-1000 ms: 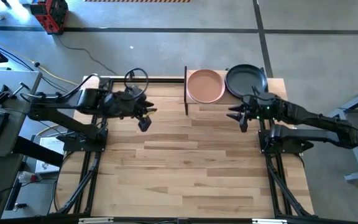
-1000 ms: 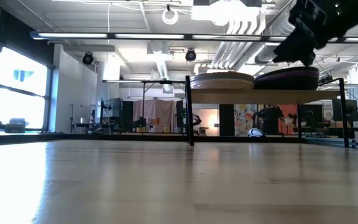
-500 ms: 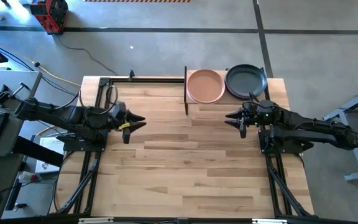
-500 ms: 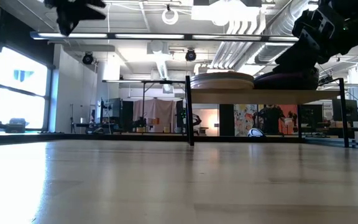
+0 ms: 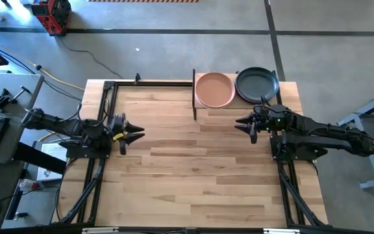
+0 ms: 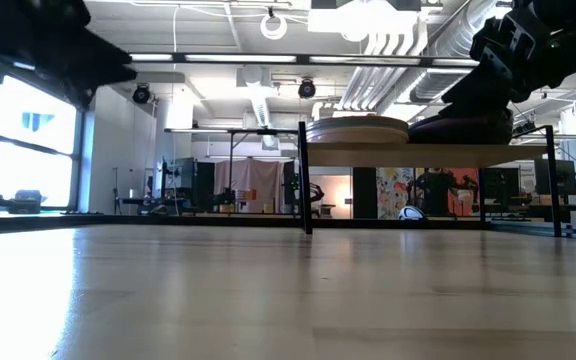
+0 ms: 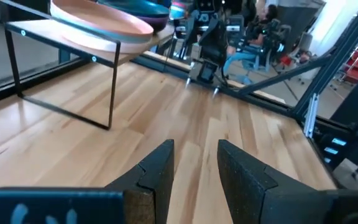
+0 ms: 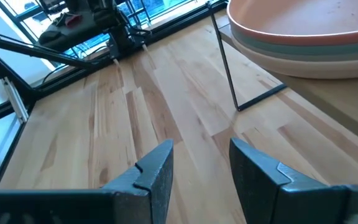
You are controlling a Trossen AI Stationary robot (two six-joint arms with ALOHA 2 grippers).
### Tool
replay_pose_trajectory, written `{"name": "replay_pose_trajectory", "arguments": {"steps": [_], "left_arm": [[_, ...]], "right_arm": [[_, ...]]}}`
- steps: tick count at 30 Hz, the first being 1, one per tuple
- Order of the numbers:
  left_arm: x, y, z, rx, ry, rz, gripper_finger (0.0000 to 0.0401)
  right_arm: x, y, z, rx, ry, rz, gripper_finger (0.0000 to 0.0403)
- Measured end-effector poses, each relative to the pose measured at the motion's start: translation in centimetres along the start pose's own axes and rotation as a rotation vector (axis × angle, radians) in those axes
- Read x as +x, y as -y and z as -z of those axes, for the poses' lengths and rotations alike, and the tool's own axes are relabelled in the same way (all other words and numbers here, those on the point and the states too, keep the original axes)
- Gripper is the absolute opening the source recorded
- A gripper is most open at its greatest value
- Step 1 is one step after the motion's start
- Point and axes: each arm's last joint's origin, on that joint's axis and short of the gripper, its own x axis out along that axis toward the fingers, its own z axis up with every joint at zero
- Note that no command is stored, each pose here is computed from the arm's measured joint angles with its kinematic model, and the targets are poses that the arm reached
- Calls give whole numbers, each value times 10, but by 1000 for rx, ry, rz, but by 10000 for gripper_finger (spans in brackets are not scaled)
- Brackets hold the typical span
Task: Place and stack plates onto a shelf
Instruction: Return to Home Position
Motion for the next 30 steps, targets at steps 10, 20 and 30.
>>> {"name": "replay_pose_trajectory", "arguments": {"steps": [10,20,30], "left_arm": [[4,-16,47,27,-23,-7,113],[4,-17,51,45,-22,-6,113],[5,-19,51,4,-20,-38,113]], "right_arm": [[0,1,1,-1,-14,9,140],[0,2,5,-4,-46,19,140],[-1,5,13,-44,-137,53,140]]}}
